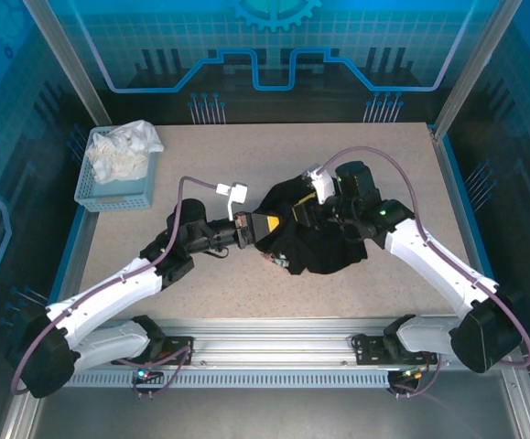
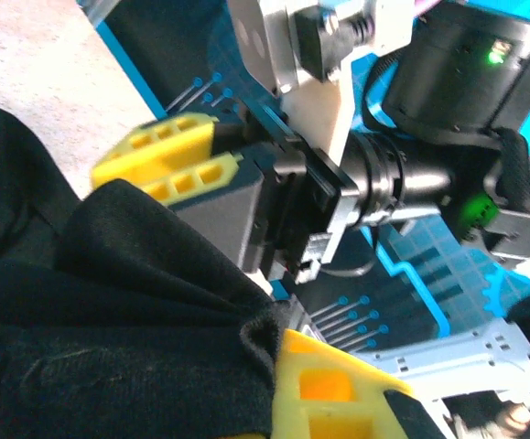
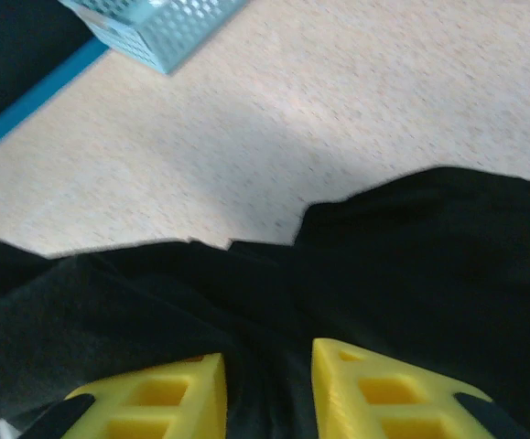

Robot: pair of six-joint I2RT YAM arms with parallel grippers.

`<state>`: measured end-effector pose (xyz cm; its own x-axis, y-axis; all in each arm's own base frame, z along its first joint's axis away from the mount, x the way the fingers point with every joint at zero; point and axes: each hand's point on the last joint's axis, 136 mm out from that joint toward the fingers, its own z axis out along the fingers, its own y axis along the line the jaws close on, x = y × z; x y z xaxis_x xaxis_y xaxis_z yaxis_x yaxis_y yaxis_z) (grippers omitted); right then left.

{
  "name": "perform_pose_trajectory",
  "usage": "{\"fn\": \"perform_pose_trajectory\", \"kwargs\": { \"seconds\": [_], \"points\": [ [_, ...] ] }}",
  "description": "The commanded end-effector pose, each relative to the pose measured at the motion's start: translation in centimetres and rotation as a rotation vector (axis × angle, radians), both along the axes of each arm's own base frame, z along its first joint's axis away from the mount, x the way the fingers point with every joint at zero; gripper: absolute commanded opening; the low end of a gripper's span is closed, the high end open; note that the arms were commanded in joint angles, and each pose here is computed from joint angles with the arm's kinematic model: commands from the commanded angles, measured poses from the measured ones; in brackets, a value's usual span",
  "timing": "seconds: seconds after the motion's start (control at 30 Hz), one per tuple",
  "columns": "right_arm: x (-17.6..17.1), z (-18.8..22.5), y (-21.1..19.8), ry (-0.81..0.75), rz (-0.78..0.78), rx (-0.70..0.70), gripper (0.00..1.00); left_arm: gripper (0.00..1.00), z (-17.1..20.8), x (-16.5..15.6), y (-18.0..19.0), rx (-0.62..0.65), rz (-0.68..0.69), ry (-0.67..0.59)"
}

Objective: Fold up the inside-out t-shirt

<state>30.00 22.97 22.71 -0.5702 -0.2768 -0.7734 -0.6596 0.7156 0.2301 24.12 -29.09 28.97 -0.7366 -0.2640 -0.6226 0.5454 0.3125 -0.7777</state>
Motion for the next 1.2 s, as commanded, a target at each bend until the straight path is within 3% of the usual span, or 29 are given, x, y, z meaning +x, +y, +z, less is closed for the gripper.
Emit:
{"fn": "perform_pose_trajectory", "kwargs": {
  "seconds": [0.0, 0.13, 0.43, 0.53, 0.77, 0.87, 1.03, 1.13, 1.17],
  "points": [
    [-1.4, -0.6, -2.1, 0.004, -0.061, -0.072, 0.35, 0.00, 2.4, 1.6, 0.0, -0.039, 0.095, -0.032],
    [-4.6, 0.4, -1.3, -0.069, 0.055, -0.020, 0.42, 0.00, 2.3, 2.3, -0.2, -0.051, 0.120, -0.003],
    [-10.8, 2.6, 3.2, -0.293, 0.324, 0.111, 0.45, 0.00, 2.4, 2.3, -0.4, -0.045, 0.127, 0.008],
    [-10.4, 2.2, 4.3, -0.317, 0.304, 0.087, 0.45, 0.00, 2.3, 2.2, -0.4, -0.039, 0.126, 0.010],
    [-6.1, 0.3, 5.2, -0.269, 0.109, 0.043, 0.50, 0.00, 2.7, 1.8, -0.3, -0.046, 0.117, 0.002],
    [-5.1, 0.1, 5.9, -0.279, 0.094, 0.049, 0.43, 0.00, 2.8, 1.6, 0.0, -0.046, 0.122, -0.007],
    [-5.2, 0.4, 6.2, -0.263, 0.160, 0.109, 0.04, 0.00, 2.3, 1.9, 1.1, -0.012, 0.177, -0.018],
    [-6.6, 0.8, 5.8, -0.229, 0.270, 0.185, 0.00, 0.00, 1.6, 2.7, 2.6, 0.028, 0.243, -0.014],
    [-6.9, 1.1, 5.6, -0.219, 0.304, 0.212, 0.00, 0.05, 1.4, 3.0, 3.0, 0.038, 0.255, -0.017]
  ]
}}
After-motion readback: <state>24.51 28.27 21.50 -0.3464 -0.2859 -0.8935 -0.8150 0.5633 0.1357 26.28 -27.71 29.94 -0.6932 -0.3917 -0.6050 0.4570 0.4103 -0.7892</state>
